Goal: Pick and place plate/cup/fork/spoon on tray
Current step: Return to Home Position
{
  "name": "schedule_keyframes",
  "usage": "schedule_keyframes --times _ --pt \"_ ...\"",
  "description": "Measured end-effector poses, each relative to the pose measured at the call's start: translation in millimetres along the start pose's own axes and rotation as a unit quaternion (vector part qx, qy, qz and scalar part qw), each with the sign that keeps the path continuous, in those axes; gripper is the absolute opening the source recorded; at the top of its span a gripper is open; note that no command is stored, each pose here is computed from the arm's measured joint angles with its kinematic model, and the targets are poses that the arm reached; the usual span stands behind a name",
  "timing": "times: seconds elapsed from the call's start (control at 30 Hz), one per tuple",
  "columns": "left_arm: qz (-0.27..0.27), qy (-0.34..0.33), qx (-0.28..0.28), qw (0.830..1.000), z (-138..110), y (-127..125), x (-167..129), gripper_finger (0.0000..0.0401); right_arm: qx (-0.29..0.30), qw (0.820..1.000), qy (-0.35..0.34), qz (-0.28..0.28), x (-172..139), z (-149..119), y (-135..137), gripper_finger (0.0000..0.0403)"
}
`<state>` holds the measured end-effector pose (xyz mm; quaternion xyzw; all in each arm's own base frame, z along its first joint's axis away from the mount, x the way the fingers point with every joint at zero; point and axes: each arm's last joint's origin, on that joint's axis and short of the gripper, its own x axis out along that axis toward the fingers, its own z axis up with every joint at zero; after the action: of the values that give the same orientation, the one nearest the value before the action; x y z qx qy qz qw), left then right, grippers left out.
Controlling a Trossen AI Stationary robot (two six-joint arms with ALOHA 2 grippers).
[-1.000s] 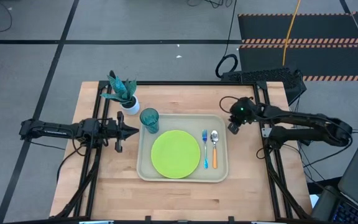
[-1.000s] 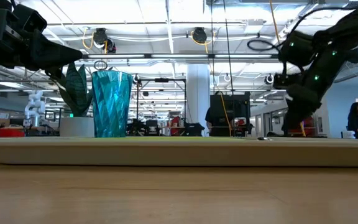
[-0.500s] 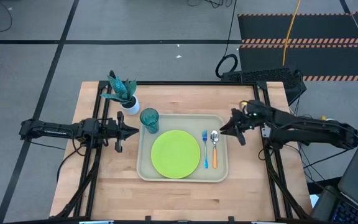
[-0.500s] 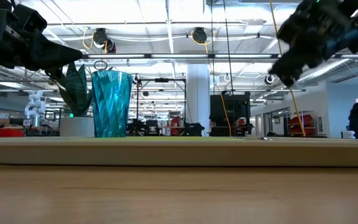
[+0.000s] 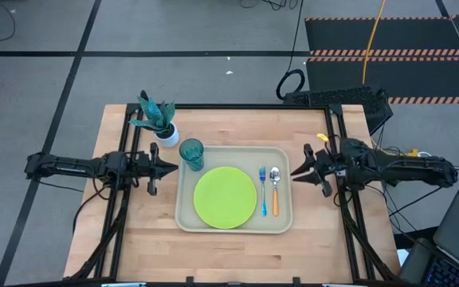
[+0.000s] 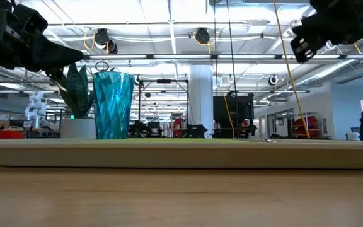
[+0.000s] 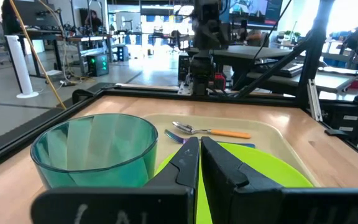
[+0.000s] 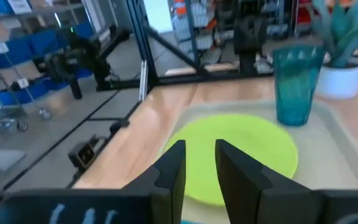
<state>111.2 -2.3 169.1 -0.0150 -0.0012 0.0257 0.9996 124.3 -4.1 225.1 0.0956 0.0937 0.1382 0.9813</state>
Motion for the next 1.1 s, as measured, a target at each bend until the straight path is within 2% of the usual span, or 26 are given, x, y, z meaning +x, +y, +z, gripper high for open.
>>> schedule_keyframes --times 0.1,0.23,0.33,0.43,0.53,0.67,0.77,0.93,1.1 --pt "0.0 0.0 0.0 1.0 0 0 0 0.0021 -0.007 1.0 -0.009 0.023 4 -6 0 0.008" --pt "0.0 0.0 0.0 1.0 0 0 0 0.0021 0.031 0.99 -0.12 0.059 9 -5 1 0.008" --pt "0.0 0.0 0.0 1.0 0 0 0 0.0021 0.011 0.972 -0.22 0.086 4 0 3 0.008" --pt "0.0 0.0 0.0 1.0 0 0 0 0.0021 0.022 0.962 -0.254 0.094 -1 2 5 0.0078" --pt "0.0 0.0 0.0 1.0 0 0 0 0.0021 0.015 0.968 -0.238 0.082 -2 -3 4 0.007" --pt "0.0 0.0 0.0 1.0 0 0 0 0.0021 0.006 0.982 -0.186 0.016 0 -16 -1 0.0056" --pt "0.0 0.0 0.0 1.0 0 0 0 0.0021 0.008 0.989 -0.149 -0.006 -1 -24 -2 0.0049" --pt "0.0 0.0 0.0 1.0 0 0 0 0.0021 0.03 0.995 -0.092 -0.02 -4 -37 -3 0.004" --pt "0.0 0.0 0.0 1.0 0 0 0 0.0021 0.041 0.996 -0.043 -0.065 -8 -49 -5 0.003"
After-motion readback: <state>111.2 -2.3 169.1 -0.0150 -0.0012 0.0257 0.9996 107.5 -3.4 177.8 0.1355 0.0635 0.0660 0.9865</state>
